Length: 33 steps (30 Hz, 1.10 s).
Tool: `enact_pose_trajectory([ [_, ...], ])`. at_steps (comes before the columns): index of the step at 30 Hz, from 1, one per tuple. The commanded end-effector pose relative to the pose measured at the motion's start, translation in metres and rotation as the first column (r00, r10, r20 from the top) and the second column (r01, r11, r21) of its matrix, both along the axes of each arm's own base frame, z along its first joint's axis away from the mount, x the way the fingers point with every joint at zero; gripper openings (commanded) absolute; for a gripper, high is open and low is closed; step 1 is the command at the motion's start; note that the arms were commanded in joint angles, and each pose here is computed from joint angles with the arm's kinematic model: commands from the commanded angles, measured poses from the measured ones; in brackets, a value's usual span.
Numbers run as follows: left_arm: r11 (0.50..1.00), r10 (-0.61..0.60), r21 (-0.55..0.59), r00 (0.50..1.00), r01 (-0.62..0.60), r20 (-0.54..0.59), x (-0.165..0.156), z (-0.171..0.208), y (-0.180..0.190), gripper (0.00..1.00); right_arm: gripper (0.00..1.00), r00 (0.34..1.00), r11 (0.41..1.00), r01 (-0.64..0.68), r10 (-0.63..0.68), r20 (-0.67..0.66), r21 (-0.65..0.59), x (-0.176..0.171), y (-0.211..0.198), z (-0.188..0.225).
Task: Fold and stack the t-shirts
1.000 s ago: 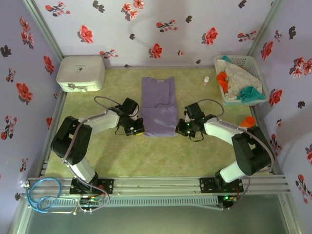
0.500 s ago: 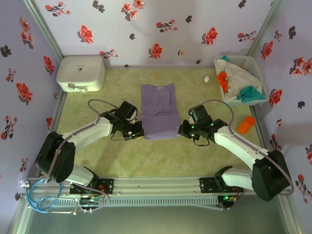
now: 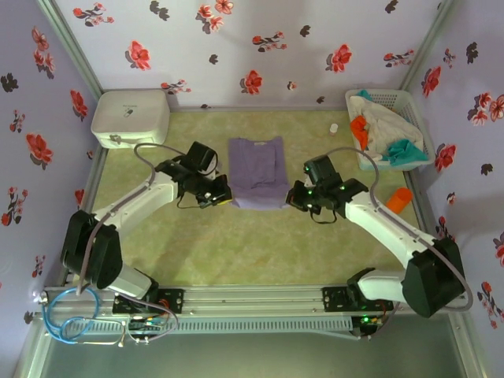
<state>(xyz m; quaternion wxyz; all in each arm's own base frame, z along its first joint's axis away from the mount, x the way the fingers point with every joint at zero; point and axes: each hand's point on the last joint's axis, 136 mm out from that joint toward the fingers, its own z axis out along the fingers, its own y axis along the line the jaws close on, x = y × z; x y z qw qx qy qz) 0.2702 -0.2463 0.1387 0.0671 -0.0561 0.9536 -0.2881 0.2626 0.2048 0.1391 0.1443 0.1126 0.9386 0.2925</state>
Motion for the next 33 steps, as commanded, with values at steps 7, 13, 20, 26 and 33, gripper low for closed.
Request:
enact_pose_trajectory([
  [7,0.999,-0.034,-0.021,0.999,0.034,0.003,0.028,0.017,-0.006,0.0,0.0,0.999,0.998,0.032,-0.033,0.017,0.048,0.042,0.009,0.032],
  [13,0.999,-0.029,-0.025,0.999,0.03,0.019,0.05,0.023,-0.006,0.0,0.0,0.998,0.996,0.062,-0.063,0.024,0.059,0.065,0.001,0.041],
  [20,0.999,-0.036,-0.023,0.999,0.036,0.008,0.071,0.021,-0.009,0.0,0.0,0.997,0.994,0.069,-0.072,0.029,0.079,0.092,-0.002,0.045],
  [26,0.999,-0.034,-0.02,0.999,0.035,0.021,0.088,0.026,-0.009,0.0,0.0,0.997,0.993,0.072,-0.075,0.035,0.091,0.11,-0.001,0.048],
  [33,0.999,-0.03,-0.014,0.999,0.031,0.022,0.109,0.026,-0.007,0.0,0.0,0.997,0.992,0.078,-0.08,0.019,0.101,0.127,-0.002,0.043],
])
